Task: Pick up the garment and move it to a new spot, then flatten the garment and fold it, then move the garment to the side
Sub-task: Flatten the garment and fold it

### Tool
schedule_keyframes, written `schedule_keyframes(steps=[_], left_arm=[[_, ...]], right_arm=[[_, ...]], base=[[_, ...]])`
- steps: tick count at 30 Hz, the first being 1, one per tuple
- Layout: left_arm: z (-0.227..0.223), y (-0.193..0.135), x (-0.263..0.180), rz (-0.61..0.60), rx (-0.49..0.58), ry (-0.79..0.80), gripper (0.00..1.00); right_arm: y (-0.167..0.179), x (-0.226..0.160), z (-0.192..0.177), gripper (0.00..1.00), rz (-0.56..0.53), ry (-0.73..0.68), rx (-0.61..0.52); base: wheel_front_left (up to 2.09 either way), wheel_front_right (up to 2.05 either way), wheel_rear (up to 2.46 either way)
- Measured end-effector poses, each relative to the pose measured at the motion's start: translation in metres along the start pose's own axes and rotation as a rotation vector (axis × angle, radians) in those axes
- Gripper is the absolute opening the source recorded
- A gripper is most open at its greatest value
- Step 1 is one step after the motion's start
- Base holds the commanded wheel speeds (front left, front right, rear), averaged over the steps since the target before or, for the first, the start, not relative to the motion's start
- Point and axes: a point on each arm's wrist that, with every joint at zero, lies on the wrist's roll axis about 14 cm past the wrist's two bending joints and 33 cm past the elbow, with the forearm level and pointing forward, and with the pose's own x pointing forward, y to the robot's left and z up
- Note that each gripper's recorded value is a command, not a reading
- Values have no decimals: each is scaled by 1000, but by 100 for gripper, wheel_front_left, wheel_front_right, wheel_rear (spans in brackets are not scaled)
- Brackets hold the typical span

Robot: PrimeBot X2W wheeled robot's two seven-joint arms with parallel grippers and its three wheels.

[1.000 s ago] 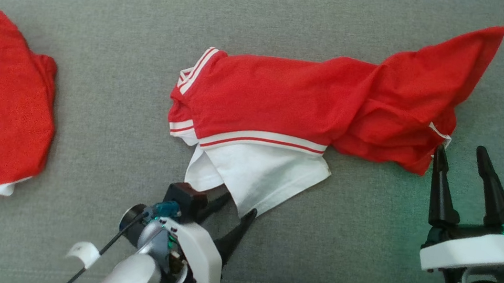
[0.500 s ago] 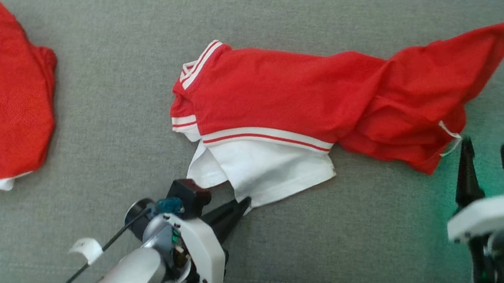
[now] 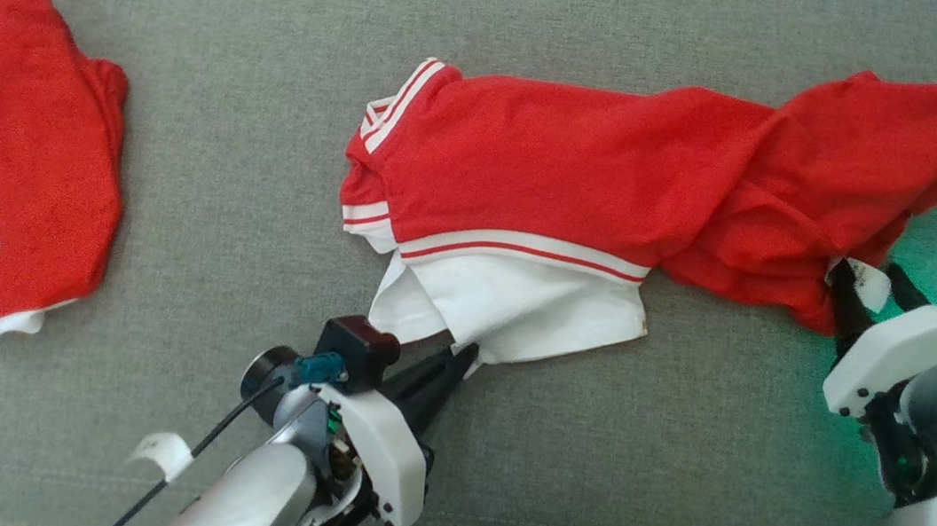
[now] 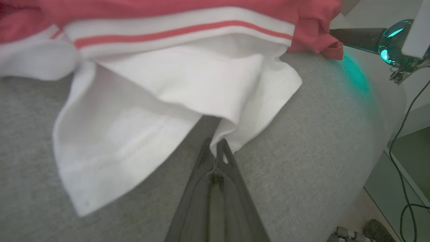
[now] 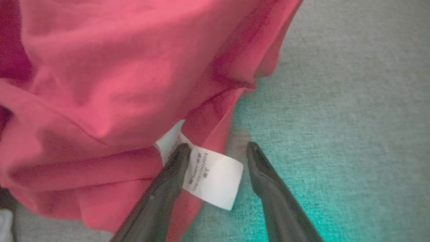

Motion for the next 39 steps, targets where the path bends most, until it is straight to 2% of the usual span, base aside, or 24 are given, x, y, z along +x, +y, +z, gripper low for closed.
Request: schedule_keyframes(steps=[1,5,7,14,15,21,31,35,39], left_arm=[[2,1,0,2,3,-6,0],[10,7,-3,28,12,-56,0],[22,12,-6,51,24,-104,0],[98,40,-37,176,119,-374,0],[98,40,-37,176,119,-374,0],[178,46,-92,267,205,-652,0],[307,7,-193,303,467,-1070,0],[356,-25,-230,274,584,-1192,0],[381,-43,-245,255,639,-1236,0]], right_arm=[[1,0,1,0,3,-3,5],[2,-2,10,0,10,-48,18],[-2,-10,21,0,3,-113,25],[-7,-48,57,0,-9,-331,22],[-7,-48,57,0,-9,-331,22],[-1,-90,102,0,12,-522,8],[15,-176,174,0,63,-804,-50],[23,-224,211,0,100,-940,-55],[20,-246,228,0,106,-989,-60]], base=[[0,0,0],[0,0,0],[0,0,0],[0,0,0],[0,0,0],[0,0,0],[0,0,0],[0,0,0],[0,0,0]])
